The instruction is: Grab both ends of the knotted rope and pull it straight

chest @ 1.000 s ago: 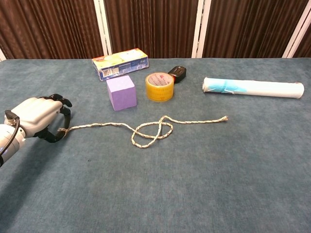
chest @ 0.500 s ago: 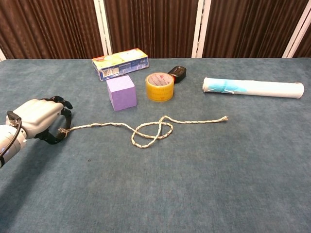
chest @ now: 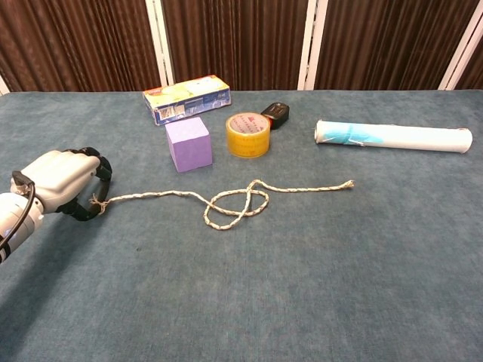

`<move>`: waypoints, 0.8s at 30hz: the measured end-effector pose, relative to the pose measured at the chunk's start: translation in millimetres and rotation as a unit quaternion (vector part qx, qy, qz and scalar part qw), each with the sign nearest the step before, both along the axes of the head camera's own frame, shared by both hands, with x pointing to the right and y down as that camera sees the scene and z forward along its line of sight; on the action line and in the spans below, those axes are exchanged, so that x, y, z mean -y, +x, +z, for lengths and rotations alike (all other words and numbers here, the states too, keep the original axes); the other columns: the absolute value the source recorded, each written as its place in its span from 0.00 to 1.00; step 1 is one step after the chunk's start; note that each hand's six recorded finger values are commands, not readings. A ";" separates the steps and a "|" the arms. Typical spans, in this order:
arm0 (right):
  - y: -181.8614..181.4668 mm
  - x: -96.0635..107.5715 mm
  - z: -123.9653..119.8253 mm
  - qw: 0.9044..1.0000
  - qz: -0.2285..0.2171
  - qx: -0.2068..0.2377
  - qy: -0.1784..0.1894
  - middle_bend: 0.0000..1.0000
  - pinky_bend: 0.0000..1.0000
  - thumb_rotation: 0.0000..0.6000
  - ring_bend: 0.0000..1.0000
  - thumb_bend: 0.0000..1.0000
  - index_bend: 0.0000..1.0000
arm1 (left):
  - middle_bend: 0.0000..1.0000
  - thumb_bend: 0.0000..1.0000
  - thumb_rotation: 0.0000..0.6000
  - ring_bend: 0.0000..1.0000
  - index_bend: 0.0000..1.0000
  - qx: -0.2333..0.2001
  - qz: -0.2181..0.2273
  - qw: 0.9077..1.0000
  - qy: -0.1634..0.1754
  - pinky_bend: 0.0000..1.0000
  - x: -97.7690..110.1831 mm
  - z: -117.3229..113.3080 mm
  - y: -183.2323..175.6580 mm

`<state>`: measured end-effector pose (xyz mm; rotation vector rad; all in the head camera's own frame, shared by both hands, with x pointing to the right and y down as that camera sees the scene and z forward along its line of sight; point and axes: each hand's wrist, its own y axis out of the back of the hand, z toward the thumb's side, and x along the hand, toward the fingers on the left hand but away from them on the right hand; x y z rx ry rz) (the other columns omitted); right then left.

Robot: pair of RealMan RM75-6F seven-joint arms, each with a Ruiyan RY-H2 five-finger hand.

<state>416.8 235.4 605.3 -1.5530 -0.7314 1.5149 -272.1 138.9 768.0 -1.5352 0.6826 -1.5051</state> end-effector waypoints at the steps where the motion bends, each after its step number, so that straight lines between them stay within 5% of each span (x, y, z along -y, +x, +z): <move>1: -2.1 0.3 1.3 1.000 -0.002 0.002 -0.001 0.00 0.00 1.00 0.00 0.12 0.00 | 0.23 0.43 1.00 0.09 0.70 -0.002 0.001 1.000 0.001 0.17 0.0 -1.0 0.3; 5: -15.0 7.9 7.3 1.000 -0.020 0.015 -0.002 0.00 0.00 1.00 0.00 0.12 0.02 | 0.23 0.43 1.00 0.09 0.70 -0.007 0.009 1.000 0.002 0.17 -1.7 -4.6 3.0; 9: -32.4 24.9 18.7 0.999 -0.043 0.028 -0.010 0.00 0.00 1.00 0.00 0.17 0.24 | 0.22 0.43 1.00 0.09 0.70 -0.013 0.015 1.000 0.003 0.17 -3.9 -8.3 6.3; 15: -61.4 65.9 40.5 0.997 -0.066 0.035 -0.014 0.00 0.00 1.00 0.00 0.23 0.40 | 0.22 0.43 1.00 0.09 0.70 -0.017 0.020 1.000 0.008 0.17 -4.0 -12.8 9.1; 24: -113.7 111.4 95.2 0.993 -0.108 0.021 -0.029 0.00 0.00 1.00 0.00 0.26 0.45 | 0.22 0.43 1.00 0.09 0.69 -0.020 0.028 0.999 0.017 0.17 -1.8 -22.0 9.4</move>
